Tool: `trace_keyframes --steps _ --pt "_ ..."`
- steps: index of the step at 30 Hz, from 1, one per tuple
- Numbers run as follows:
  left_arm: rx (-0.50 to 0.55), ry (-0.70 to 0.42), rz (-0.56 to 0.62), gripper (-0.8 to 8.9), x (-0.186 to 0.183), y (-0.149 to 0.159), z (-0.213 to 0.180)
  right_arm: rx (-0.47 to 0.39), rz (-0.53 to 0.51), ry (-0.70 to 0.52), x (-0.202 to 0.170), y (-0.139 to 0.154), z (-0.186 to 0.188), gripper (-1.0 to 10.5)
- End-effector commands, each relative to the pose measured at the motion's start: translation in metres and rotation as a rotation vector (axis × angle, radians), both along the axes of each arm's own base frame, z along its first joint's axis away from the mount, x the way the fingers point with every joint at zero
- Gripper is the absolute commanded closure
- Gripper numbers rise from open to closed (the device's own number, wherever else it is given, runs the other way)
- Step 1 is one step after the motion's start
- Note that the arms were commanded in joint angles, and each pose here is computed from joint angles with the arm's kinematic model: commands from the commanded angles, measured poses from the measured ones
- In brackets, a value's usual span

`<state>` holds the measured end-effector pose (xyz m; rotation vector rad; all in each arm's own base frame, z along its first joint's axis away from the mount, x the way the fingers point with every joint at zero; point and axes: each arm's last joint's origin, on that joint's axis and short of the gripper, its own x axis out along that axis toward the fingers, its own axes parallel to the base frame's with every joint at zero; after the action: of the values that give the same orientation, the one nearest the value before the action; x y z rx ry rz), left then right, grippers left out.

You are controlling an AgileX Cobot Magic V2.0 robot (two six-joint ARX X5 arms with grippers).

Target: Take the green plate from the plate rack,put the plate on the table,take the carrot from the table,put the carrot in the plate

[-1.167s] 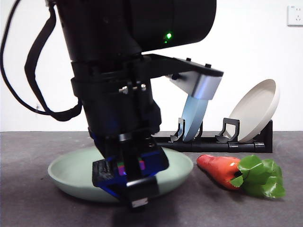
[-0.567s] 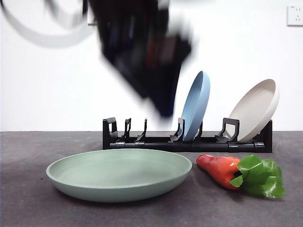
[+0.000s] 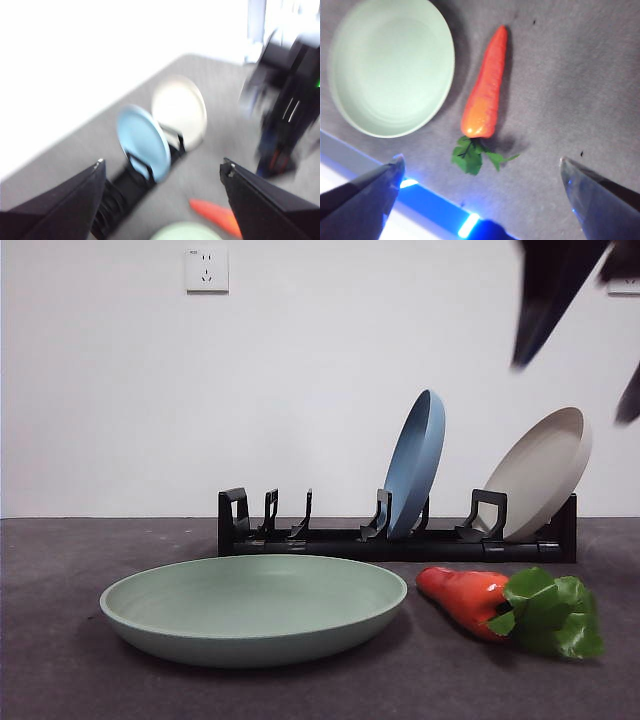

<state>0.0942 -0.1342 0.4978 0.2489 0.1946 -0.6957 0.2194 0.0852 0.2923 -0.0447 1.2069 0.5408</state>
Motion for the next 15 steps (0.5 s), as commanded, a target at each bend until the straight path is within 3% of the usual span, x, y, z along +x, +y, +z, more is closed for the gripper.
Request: trace_keyframes --steps 1,12,15 --pt "-0.031 -0.019 0.024 4.28 -0.005 0.010 0.009 -0.052 0.001 0.034 0.011 0.015 -0.015 3.5" --pt "-0.065 -0.048 0.054 4.29 -0.014 0.025 0.018 -0.230 0.020 0.141 0.034 0.070 -0.079 3.6" --pt "-0.056 -0.047 0.070 4.29 -0.013 0.026 0.017 -0.263 0.026 0.145 0.036 0.080 -0.092 4.1"
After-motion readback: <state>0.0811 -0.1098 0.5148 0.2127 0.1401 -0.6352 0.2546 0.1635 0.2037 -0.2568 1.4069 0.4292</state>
